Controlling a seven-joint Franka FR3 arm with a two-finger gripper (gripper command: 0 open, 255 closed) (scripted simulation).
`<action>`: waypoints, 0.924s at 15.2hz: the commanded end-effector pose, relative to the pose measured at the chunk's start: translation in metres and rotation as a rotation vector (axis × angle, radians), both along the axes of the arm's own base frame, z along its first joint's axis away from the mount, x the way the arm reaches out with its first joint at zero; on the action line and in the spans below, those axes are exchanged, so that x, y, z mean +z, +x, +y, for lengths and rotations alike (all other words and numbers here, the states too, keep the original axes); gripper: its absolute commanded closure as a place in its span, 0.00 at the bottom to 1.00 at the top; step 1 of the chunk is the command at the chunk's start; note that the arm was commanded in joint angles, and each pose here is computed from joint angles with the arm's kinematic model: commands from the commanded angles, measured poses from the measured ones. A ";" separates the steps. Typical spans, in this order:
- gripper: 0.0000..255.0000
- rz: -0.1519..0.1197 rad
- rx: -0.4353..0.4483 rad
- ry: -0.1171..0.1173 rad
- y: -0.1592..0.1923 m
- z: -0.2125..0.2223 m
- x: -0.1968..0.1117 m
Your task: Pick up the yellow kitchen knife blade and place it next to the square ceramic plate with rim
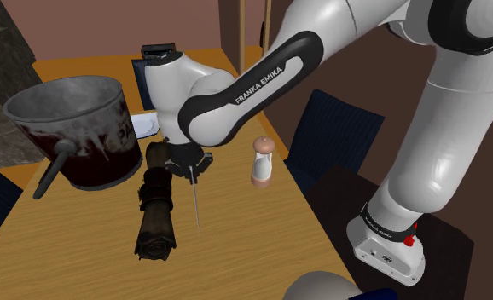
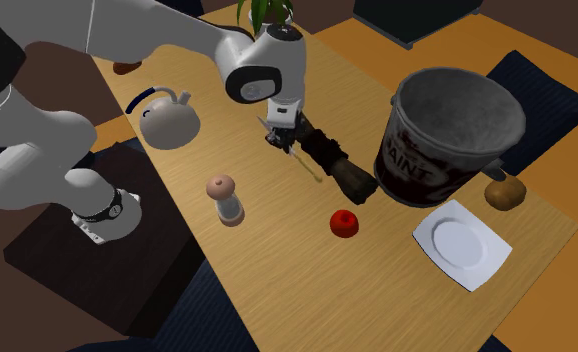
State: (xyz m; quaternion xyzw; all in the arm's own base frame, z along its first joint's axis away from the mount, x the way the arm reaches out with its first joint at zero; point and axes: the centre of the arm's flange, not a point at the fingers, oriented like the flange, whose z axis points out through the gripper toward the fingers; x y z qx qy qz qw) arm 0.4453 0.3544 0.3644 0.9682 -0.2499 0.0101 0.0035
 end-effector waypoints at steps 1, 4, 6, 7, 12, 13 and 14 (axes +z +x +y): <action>1.00 0.001 0.000 0.000 -0.001 0.000 0.010; 1.00 0.001 0.000 0.000 -0.001 0.000 0.026; 1.00 0.001 0.000 0.000 0.010 -0.008 0.027; 1.00 0.001 0.000 0.000 0.021 -0.016 0.026; 1.00 0.001 0.000 0.000 0.073 -0.055 0.023; 1.00 0.001 0.000 0.000 0.084 -0.063 0.022; 1.00 0.001 0.000 0.000 0.094 -0.071 0.021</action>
